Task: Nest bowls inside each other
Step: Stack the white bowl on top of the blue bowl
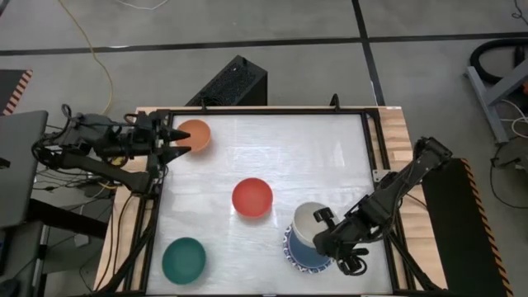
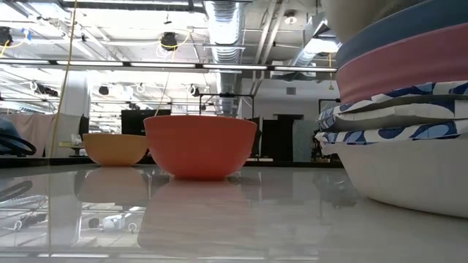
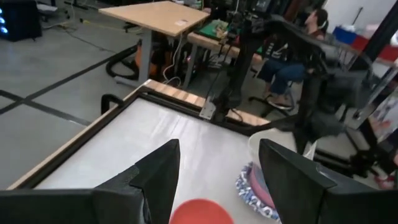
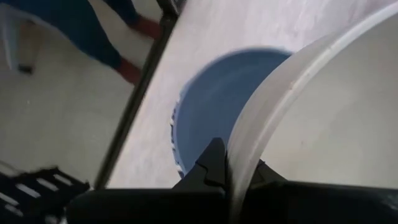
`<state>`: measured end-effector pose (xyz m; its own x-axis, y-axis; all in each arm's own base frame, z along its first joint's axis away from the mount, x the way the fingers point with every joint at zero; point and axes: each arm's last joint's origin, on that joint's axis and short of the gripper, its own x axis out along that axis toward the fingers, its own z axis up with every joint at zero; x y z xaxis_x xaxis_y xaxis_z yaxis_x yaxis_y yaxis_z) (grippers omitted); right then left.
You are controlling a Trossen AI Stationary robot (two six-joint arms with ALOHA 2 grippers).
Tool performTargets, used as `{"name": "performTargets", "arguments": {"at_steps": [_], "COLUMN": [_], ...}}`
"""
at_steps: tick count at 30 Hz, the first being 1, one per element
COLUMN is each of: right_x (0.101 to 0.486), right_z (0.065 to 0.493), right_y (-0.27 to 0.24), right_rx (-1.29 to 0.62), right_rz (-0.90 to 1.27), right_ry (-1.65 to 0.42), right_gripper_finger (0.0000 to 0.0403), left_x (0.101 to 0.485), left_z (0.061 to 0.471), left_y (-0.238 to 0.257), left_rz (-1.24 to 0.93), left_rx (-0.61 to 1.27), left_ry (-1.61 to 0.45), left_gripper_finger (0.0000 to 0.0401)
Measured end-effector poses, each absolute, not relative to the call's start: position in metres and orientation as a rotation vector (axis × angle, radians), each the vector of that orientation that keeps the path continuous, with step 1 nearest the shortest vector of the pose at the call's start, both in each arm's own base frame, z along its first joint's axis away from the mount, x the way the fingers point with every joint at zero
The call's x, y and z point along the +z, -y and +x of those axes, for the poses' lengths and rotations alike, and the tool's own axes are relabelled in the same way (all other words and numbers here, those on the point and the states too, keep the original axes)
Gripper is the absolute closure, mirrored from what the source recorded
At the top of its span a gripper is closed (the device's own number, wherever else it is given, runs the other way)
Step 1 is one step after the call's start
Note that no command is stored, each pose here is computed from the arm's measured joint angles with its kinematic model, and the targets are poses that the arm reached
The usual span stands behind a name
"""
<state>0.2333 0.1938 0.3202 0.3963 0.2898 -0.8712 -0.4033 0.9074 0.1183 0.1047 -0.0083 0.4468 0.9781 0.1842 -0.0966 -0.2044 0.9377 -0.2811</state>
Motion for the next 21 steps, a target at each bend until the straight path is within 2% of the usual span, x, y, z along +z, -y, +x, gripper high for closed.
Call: {"name": "performTargets", "arguments": {"at_steps": [14,21], "right_x": [0.282,0.281], "right_z": [0.237,0.236], "right_y": [-0.230,-0.232], "right_rx": [0.502,0.391], "right_rz": [-0.240,-0.199], "right_ry": [-1.174,-1.161], "right_gripper_finger": [0.0392,0.0380], "left_x": [0.452,0.452], "left_z": [0.104,0.104], "left_y": [0.008,0.008], "left_rz": [-0.348,-0.339], "left_rx": [0.186,0.191], "left_ry": [-0.015,-0.015], "left_gripper_finger": [0.0191,0.0191]}}
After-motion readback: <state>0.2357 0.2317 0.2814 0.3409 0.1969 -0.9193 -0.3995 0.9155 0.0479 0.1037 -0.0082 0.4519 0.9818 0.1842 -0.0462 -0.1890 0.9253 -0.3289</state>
